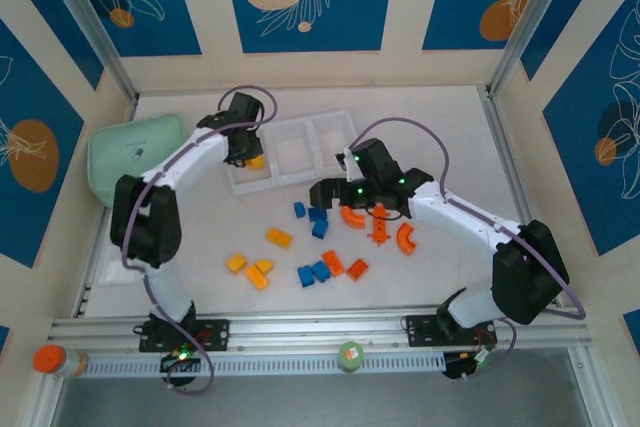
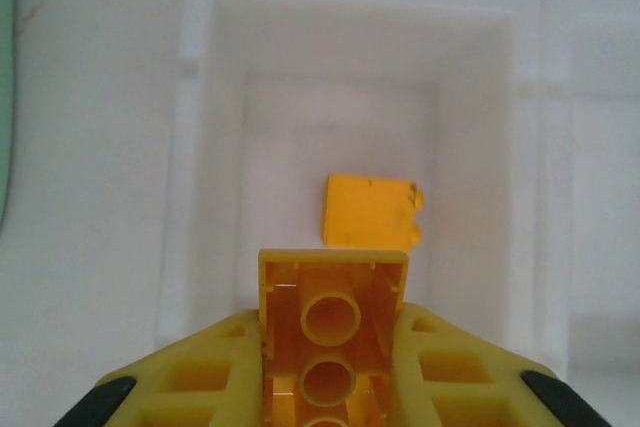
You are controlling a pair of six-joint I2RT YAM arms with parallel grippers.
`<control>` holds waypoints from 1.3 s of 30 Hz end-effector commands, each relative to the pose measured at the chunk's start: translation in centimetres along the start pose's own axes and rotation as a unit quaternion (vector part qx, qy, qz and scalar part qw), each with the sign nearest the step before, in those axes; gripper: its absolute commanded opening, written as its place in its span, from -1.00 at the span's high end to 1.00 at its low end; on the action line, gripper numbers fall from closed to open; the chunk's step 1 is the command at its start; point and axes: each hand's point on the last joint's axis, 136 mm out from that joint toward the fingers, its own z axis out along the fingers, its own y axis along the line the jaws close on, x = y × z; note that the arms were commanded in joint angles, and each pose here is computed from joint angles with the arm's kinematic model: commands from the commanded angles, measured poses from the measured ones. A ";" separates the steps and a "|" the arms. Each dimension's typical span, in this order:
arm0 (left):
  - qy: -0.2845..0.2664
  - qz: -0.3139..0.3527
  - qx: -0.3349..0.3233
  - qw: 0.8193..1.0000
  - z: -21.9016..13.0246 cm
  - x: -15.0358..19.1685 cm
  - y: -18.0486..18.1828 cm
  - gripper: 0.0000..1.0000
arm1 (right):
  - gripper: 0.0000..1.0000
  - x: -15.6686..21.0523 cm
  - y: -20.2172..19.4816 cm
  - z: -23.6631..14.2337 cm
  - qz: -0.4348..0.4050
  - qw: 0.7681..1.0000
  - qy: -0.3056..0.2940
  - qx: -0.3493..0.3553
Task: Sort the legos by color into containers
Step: Place the lego in the container, then pick up the lego from the center of the table.
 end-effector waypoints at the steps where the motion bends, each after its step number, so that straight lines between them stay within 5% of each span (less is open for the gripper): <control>1: 0.002 0.020 -0.023 1.000 1.0 -1.4 0.4 0.47 | -0.98 -0.5 0.0 -0.3 -0.005 1.000 0.000 0.000; 7: 0.009 0.025 -0.036 0.999 2.0 -1.5 0.7 0.20 | -0.98 -0.9 -0.2 -0.5 -0.006 1.000 -0.004 0.002; 17: 0.019 0.020 0.007 1.000 -2.2 -0.7 0.7 -0.10 | -0.98 -1.0 -0.1 -1.1 -0.020 1.000 0.004 0.003; 25: 0.069 -0.027 0.082 0.994 -5.5 5.4 0.7 -0.23 | -0.98 1.4 -1.1 -1.2 -0.001 0.999 0.042 0.015; 39: 0.143 -0.113 0.091 0.979 -6.7 18.5 -1.4 -0.50 | -0.98 6.3 -3.5 0.0 0.035 0.996 0.082 0.014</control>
